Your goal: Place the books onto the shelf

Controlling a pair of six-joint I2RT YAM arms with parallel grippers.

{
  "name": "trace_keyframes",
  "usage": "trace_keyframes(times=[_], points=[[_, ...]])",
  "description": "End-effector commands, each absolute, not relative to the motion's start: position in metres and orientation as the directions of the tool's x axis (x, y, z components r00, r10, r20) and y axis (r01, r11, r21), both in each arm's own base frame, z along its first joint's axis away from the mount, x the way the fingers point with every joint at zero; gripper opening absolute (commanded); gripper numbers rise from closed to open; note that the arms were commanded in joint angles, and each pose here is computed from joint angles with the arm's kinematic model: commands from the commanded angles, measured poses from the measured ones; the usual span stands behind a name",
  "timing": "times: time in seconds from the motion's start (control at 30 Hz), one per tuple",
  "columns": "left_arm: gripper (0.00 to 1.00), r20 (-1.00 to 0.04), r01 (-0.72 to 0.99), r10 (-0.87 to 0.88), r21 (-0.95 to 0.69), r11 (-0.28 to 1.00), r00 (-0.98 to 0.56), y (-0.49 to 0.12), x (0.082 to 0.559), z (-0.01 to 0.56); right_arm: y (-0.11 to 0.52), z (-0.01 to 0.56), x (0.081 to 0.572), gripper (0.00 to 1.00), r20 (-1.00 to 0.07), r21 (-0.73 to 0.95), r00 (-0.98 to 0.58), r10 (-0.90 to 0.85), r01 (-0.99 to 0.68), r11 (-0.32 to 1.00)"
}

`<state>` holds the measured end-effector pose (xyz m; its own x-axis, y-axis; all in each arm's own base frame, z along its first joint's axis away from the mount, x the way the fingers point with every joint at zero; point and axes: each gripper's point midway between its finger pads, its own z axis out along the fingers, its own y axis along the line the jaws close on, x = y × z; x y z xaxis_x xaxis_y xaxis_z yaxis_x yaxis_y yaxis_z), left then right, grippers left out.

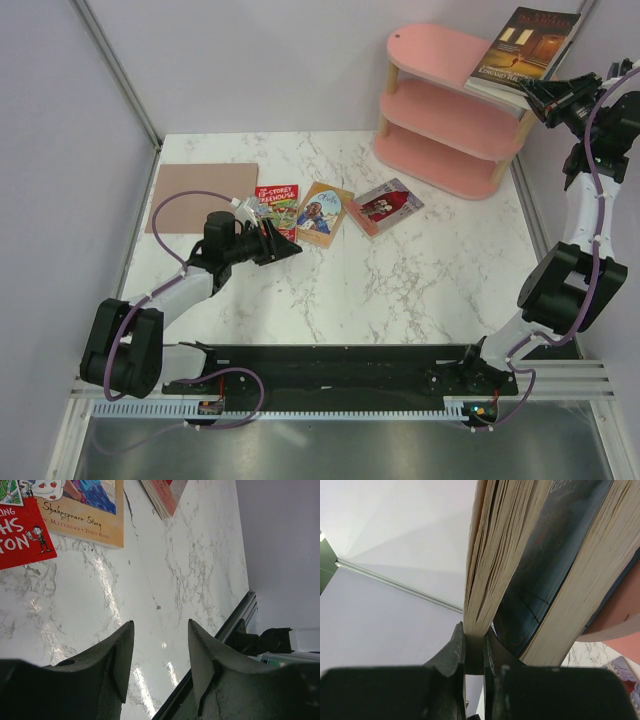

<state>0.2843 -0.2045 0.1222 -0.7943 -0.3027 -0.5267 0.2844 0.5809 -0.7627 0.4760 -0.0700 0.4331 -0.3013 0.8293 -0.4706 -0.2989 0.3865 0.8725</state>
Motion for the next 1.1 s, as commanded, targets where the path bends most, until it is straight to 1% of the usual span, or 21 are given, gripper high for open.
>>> trace_keyframes(times=[0.0, 0.17, 0.27, 0.37, 0.4, 0.47, 0.5, 0.57, 0.6, 0.67, 0.7, 0.8, 0.93, 1.07], points=[[0.53, -0.597, 0.376, -0.279, -0.737, 0.562, -0.753, -0.208, 0.285, 0.139, -0.070, 0.452, 0.471, 0.13, -0.523, 0.831, -0.260, 0.812, -0.367, 0.418], [0.53, -0.596, 0.376, -0.278, -0.737, 0.562, -0.753, -0.207, 0.285, 0.139, -0.073, 0.449, 0.475, 0.15, -0.513, 0.839, -0.267, 0.816, -0.358, 0.410], [0.53, -0.596, 0.377, -0.275, -0.736, 0.562, -0.754, -0.208, 0.284, 0.139, -0.075, 0.446, 0.478, 0.20, -0.499, 0.849, -0.282, 0.820, -0.348, 0.397], [0.52, -0.597, 0.378, -0.274, -0.735, 0.562, -0.754, -0.208, 0.284, 0.139, -0.075, 0.445, 0.478, 0.21, -0.493, 0.852, -0.279, 0.824, -0.348, 0.392], [0.52, -0.596, 0.377, -0.275, -0.736, 0.562, -0.754, -0.207, 0.284, 0.139, -0.075, 0.446, 0.477, 0.27, -0.495, 0.850, -0.275, 0.824, -0.349, 0.394], [0.52, -0.597, 0.379, -0.274, -0.736, 0.561, -0.754, -0.208, 0.283, 0.139, -0.076, 0.444, 0.477, 0.33, -0.491, 0.853, -0.277, 0.826, -0.344, 0.392], [0.52, -0.598, 0.381, -0.271, -0.735, 0.561, -0.754, -0.208, 0.283, 0.138, -0.076, 0.443, 0.478, 0.39, -0.489, 0.855, -0.278, 0.827, -0.342, 0.390], [0.52, -0.597, 0.380, -0.271, -0.735, 0.562, -0.755, -0.207, 0.282, 0.138, -0.077, 0.443, 0.478, 0.45, -0.487, 0.856, -0.278, 0.828, -0.340, 0.389], [0.52, -0.596, 0.378, -0.272, -0.735, 0.563, -0.756, -0.207, 0.281, 0.138, -0.078, 0.440, 0.479, 0.49, -0.482, 0.859, -0.278, 0.831, -0.334, 0.387], [0.52, -0.594, 0.377, -0.270, -0.736, 0.563, -0.758, -0.207, 0.280, 0.137, -0.078, 0.440, 0.479, 0.54, -0.476, 0.862, -0.280, 0.834, -0.334, 0.381], [0.52, -0.596, 0.379, -0.271, -0.735, 0.562, -0.756, -0.207, 0.280, 0.137, -0.078, 0.441, 0.479, 0.59, -0.475, 0.862, -0.278, 0.835, -0.335, 0.380], [0.52, -0.595, 0.378, -0.270, -0.736, 0.561, -0.757, -0.207, 0.279, 0.137, -0.078, 0.442, 0.479, 0.67, -0.471, 0.864, -0.277, 0.837, -0.337, 0.375], [0.52, -0.592, 0.377, -0.269, -0.738, 0.561, -0.760, -0.206, 0.278, 0.136, -0.074, 0.446, 0.475, 0.72, -0.461, 0.866, -0.291, 0.839, -0.353, 0.353], [0.52, -0.592, 0.378, -0.266, -0.737, 0.560, -0.761, -0.207, 0.277, 0.136, -0.067, 0.450, 0.467, 0.80, -0.427, 0.881, -0.324, 0.844, -0.361, 0.307]])
